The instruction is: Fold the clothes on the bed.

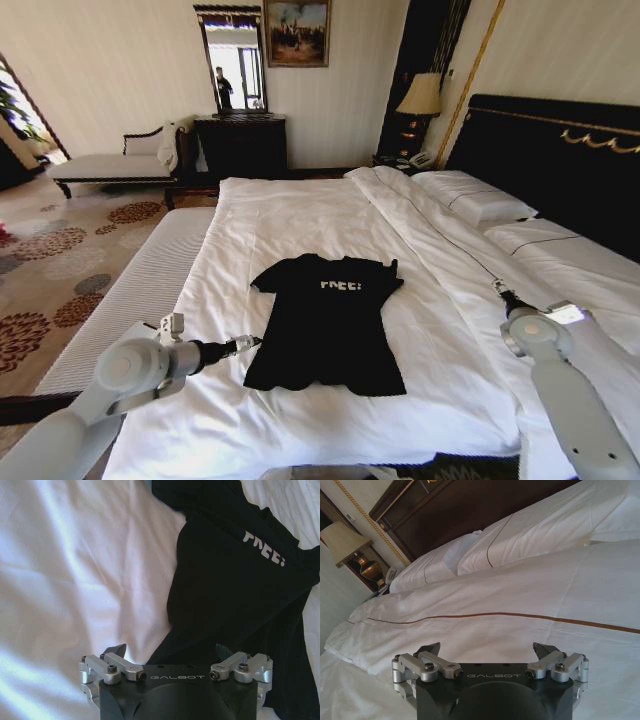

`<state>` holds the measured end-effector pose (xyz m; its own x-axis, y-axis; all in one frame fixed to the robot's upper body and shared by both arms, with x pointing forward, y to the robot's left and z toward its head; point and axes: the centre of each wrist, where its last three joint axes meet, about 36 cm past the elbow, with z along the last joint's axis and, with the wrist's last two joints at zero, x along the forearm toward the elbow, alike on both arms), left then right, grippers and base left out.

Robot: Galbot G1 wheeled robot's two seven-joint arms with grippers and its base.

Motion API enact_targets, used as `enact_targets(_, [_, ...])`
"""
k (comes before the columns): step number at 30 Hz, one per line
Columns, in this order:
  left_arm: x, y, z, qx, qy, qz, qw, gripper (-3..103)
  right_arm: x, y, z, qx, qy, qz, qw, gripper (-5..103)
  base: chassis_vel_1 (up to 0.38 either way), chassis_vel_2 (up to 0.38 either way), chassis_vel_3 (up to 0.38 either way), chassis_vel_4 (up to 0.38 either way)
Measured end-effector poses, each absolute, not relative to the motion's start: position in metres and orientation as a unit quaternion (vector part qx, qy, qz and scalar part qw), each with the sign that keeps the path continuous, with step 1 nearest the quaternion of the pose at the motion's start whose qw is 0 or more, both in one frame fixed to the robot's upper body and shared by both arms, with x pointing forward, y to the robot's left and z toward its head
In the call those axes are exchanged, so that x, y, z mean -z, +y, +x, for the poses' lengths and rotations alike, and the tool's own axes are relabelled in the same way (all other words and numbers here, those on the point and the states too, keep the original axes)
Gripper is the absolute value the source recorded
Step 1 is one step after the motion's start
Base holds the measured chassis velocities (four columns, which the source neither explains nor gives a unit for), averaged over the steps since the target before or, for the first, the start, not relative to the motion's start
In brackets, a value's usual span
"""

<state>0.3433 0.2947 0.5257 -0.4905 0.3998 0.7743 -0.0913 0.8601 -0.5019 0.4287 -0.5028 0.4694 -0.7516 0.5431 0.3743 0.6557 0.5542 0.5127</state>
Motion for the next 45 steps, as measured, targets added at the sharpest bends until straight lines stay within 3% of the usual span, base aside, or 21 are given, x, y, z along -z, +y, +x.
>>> enact_targets(9, [-0.511, 0.308, 0.355, -0.259, -0.829, -0.068, 0.491, 100, -0.467, -0.502, 0.418, 0.324, -0.875, -0.348, 0.094, 100, 0.0, 0.0, 0.0, 0.0])
enact_targets(23, [-0.469, 0.274, 0.393, -0.291, -0.821, -0.095, 0.482, 99, -0.471, -0.504, 0.417, 0.318, -0.875, -0.353, 0.093, 100, 0.0, 0.0, 0.0, 0.0])
enact_targets(27, [-0.466, 0.272, 0.394, -0.296, -0.821, -0.099, 0.478, 78, -0.469, -0.506, 0.418, 0.318, -0.873, -0.358, 0.095, 100, 0.0, 0.0, 0.0, 0.0])
enact_targets(30, [-0.465, 0.273, 0.395, -0.3, -0.821, -0.098, 0.476, 73, -0.47, -0.506, 0.42, 0.319, -0.873, -0.358, 0.095, 100, 0.0, 0.0, 0.0, 0.0])
enact_targets(33, [-0.463, 0.273, 0.394, -0.309, -0.82, -0.097, 0.472, 57, -0.471, -0.503, 0.425, 0.32, -0.872, -0.358, 0.095, 100, 0.0, 0.0, 0.0, 0.0])
enact_targets(35, [-0.462, 0.274, 0.394, -0.31, -0.82, -0.097, 0.47, 57, -0.471, -0.503, 0.425, 0.32, -0.872, -0.358, 0.096, 100, 0.0, 0.0, 0.0, 0.0])
enact_targets(39, [-0.456, 0.275, 0.392, -0.309, -0.826, -0.096, 0.461, 34, -0.469, -0.502, 0.429, 0.318, -0.87, -0.362, 0.099, 100, 0.0, 0.0, 0.0, 0.0])
enact_targets(41, [-0.455, 0.276, 0.392, -0.308, -0.827, -0.096, 0.46, 34, -0.469, -0.502, 0.429, 0.318, -0.87, -0.363, 0.1, 100, 0.0, 0.0, 0.0, 0.0])
enact_targets(44, [-0.453, 0.278, 0.393, -0.311, -0.829, -0.095, 0.455, 19, -0.467, -0.502, 0.431, 0.316, -0.87, -0.365, 0.102, 100, 0.0, 0.0, 0.0, 0.0])
enact_targets(45, [-0.453, 0.278, 0.393, -0.311, -0.829, -0.095, 0.455, 19, -0.467, -0.502, 0.431, 0.316, -0.87, -0.365, 0.102, 100, 0.0, 0.0, 0.0, 0.0])
